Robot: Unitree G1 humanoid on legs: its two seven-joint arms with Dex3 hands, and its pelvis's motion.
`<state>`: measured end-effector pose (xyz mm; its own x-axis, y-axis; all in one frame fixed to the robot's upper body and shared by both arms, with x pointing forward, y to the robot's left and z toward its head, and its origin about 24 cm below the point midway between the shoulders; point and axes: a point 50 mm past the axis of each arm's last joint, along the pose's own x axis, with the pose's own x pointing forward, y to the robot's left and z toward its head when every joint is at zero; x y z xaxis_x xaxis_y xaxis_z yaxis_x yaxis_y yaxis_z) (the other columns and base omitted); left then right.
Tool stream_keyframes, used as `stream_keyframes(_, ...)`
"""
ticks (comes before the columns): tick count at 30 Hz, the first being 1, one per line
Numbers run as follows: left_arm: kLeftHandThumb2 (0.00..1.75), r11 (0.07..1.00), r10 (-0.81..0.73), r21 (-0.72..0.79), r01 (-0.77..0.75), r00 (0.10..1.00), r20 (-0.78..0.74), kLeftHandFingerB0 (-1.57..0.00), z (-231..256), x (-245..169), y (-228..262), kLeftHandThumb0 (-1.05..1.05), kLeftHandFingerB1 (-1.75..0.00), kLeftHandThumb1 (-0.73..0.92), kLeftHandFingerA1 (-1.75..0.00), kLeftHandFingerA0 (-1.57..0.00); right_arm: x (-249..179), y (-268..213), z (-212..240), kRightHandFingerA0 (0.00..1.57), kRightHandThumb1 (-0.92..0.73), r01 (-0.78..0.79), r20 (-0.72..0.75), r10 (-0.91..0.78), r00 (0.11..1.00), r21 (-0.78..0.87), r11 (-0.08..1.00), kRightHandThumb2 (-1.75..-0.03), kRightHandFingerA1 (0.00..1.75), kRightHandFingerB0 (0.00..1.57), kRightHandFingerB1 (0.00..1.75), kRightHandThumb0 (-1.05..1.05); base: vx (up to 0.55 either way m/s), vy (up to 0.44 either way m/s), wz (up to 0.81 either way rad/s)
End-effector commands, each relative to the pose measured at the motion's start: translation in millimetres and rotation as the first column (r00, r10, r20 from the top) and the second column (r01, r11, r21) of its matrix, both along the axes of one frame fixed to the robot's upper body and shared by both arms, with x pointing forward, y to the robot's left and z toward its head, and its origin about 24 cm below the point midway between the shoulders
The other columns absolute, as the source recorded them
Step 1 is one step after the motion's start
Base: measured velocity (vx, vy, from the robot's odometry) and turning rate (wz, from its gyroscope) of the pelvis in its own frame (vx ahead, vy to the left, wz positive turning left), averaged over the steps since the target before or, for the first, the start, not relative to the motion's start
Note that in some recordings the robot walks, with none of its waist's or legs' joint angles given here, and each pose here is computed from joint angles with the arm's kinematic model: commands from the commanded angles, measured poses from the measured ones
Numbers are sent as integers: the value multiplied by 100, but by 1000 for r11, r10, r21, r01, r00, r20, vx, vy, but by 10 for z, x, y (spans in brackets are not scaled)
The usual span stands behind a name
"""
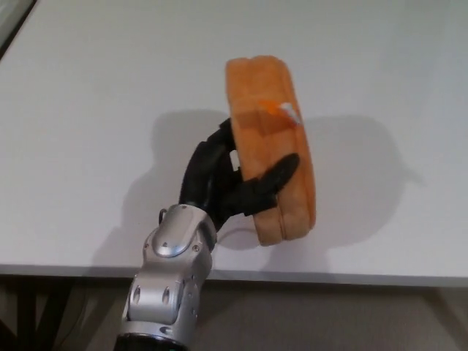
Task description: A soft plate is kept in the center of the table close to the robot and the robot uses its left hand to pick up the plate, turns it upside down and places it back on the table
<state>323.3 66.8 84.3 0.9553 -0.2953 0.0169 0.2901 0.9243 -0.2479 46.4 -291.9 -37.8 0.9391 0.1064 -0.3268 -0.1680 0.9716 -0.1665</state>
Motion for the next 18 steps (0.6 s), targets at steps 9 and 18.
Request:
stream_keyframes(9, 69, 189, 27, -416, -890, 428, -903, -45, -555, -445, -465, -30, -94, 73, -175, -97, 35, -23, 82, 59, -79, -3, 29, 4, 1000, -11, 1000, -65, 43, 33, 33, -69, 0, 0, 0)
stream_keyframes(18, 102, 235, 0, -303, -924, 312, -950, -56, -861, -597, -440, -41, -93, 68, -139, -120, 60, -26, 79, 57, -65, 4, 26, -4, 1000, -15, 1000, -76, 47, 30, 38, -73, 0, 0, 0)
